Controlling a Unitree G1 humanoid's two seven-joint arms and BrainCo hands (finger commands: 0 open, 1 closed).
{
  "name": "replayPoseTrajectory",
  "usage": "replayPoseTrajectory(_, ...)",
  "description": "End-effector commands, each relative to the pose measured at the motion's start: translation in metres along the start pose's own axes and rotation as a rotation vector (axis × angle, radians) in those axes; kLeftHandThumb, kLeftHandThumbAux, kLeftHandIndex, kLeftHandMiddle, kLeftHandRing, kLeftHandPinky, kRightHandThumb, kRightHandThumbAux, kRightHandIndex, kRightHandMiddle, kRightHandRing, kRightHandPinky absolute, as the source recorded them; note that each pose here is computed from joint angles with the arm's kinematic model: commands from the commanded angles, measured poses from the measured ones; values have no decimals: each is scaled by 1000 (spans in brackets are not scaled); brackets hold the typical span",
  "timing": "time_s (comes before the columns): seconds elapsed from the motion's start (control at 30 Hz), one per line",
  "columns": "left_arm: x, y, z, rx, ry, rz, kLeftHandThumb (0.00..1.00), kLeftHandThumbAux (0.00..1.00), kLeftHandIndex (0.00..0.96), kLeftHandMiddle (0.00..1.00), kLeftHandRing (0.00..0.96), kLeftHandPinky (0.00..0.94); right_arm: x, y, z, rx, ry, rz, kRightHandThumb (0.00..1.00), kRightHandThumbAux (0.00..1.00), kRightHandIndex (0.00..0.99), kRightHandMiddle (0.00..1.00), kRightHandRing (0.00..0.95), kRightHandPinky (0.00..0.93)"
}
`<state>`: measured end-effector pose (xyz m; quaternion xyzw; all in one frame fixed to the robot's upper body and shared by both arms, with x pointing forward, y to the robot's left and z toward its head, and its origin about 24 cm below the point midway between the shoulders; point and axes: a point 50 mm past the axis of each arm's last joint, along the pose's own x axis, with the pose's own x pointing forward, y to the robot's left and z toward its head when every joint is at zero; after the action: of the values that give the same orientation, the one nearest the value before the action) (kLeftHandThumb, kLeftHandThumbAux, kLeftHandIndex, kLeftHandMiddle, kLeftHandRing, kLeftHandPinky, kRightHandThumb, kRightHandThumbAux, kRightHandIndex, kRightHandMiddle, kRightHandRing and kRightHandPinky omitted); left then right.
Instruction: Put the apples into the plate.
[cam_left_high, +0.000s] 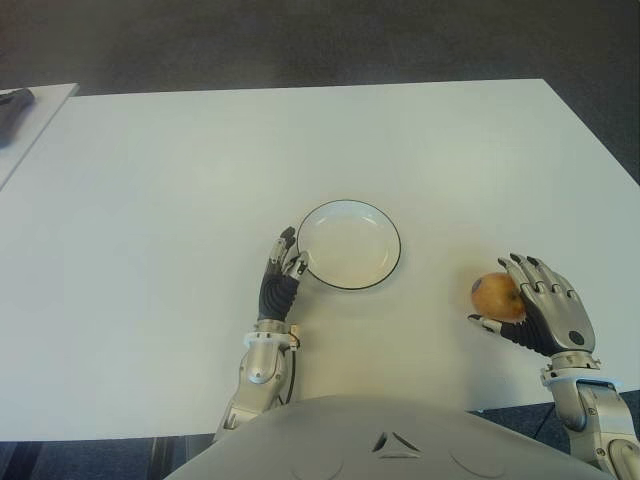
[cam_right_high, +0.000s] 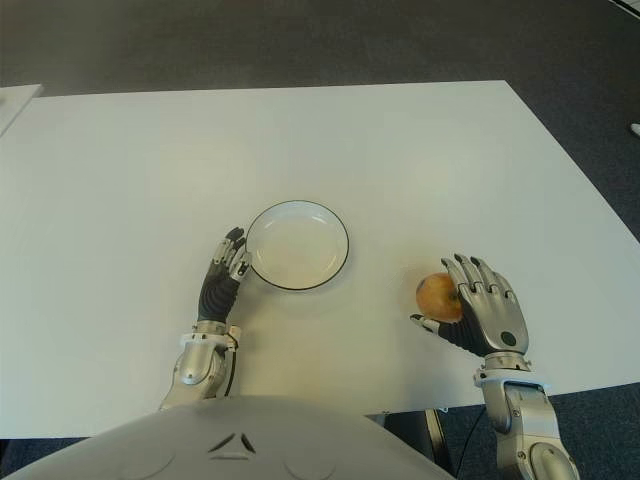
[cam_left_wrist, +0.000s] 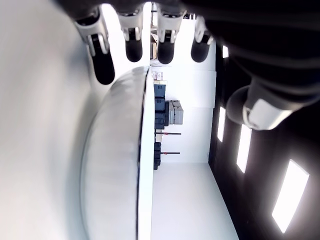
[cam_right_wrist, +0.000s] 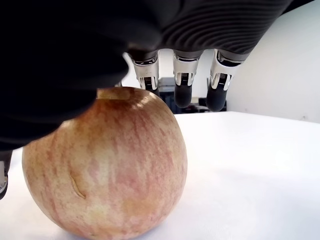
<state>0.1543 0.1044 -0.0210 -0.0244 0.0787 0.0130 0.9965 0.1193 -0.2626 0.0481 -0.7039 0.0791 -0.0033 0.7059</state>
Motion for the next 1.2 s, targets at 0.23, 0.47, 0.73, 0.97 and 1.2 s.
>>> replayPoseTrajectory(0.23,-11,2,-19,-34,132,25,0,477,0,0,0,0,-1,7,1,24,32,-3,350,412,41,78,48,13)
replayPoseTrajectory(0.47,-10,5,-18,-35,129,37,0,489,0,0,0,0,1,9,3,43,44,-15,330,431,39,68,39,5)
replayPoseTrajectory(0.73,-10,9,-16,-46,114,41,0,459,0,0,0,0,2,11,6,67,75,-38,353,438,42,74,39,0)
replayPoseTrajectory(0.97,-10,12,-16,-41,115,33,0,452,0,0,0,0,3,13,7,87,117,-57,400,438,54,90,48,12)
replayPoseTrajectory(1.2,-13,12,-10,-45,82,32,0,450,0,0,0,0,3,15,7,103,157,-71,414,430,52,87,48,28)
